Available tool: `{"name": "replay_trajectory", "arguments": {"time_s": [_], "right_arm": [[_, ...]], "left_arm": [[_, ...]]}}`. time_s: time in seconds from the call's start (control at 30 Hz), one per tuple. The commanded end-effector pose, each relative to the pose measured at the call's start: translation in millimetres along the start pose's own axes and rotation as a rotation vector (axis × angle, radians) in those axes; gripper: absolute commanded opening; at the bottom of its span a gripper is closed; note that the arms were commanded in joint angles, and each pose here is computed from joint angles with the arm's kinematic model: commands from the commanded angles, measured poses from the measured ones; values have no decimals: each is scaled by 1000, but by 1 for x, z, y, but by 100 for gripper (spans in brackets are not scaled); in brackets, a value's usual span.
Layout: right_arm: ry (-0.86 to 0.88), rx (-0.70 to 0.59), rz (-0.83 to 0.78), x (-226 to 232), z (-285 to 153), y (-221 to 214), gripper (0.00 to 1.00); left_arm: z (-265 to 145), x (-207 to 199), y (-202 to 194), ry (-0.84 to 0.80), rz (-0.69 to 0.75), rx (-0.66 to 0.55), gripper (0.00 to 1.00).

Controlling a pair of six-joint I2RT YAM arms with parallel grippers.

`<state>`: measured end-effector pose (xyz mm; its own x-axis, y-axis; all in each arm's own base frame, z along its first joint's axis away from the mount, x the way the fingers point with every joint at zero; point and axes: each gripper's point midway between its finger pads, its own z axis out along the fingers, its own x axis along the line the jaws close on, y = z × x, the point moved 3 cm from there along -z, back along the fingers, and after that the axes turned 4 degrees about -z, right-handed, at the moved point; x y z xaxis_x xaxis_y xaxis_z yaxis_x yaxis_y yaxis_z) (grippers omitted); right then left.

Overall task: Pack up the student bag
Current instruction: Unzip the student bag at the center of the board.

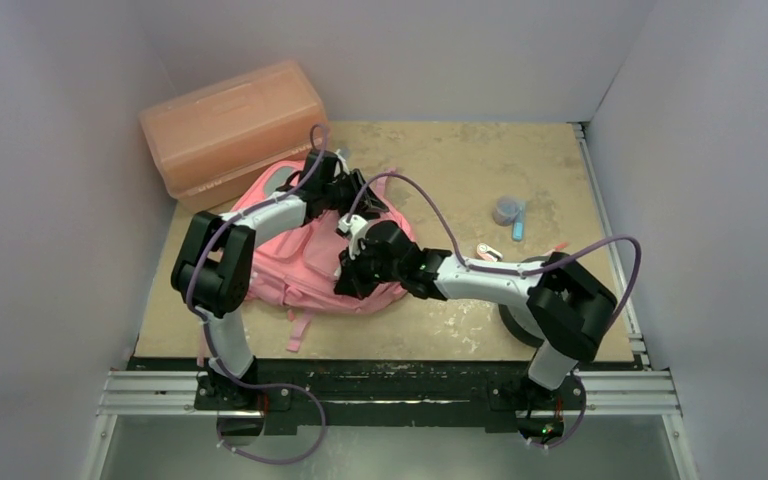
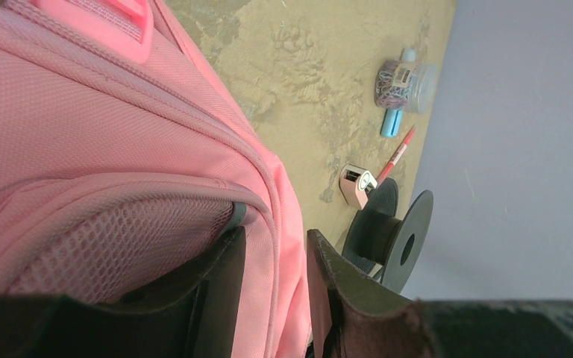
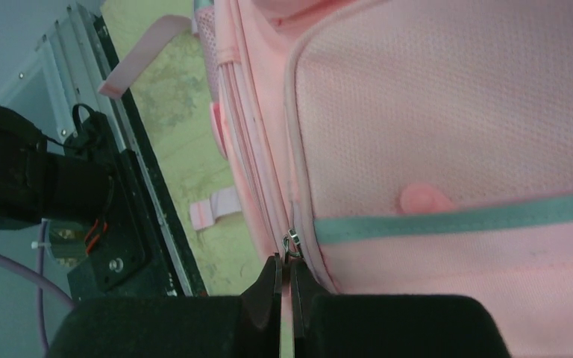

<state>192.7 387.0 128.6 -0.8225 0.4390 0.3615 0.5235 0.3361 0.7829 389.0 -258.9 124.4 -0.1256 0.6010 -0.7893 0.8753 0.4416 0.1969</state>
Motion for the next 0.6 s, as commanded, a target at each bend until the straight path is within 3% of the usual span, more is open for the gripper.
{"name": "replay_trajectory", "arguments": {"time_s": [0.0, 0.2, 0.4, 0.57], "right_arm": [[23, -120, -62, 19, 16, 58, 1], [-20, -86, -115, 13, 24, 64, 7], [-14, -71, -131, 16, -6, 47, 34], [-19, -68, -146, 12, -34, 43, 40]], "left_arm": [[9, 27, 32, 76, 30, -176, 36], [10, 30, 30, 80, 38, -172, 37], [-11, 14, 26, 79, 68, -139, 52], [-32, -15, 13, 55, 29, -12, 70]]}}
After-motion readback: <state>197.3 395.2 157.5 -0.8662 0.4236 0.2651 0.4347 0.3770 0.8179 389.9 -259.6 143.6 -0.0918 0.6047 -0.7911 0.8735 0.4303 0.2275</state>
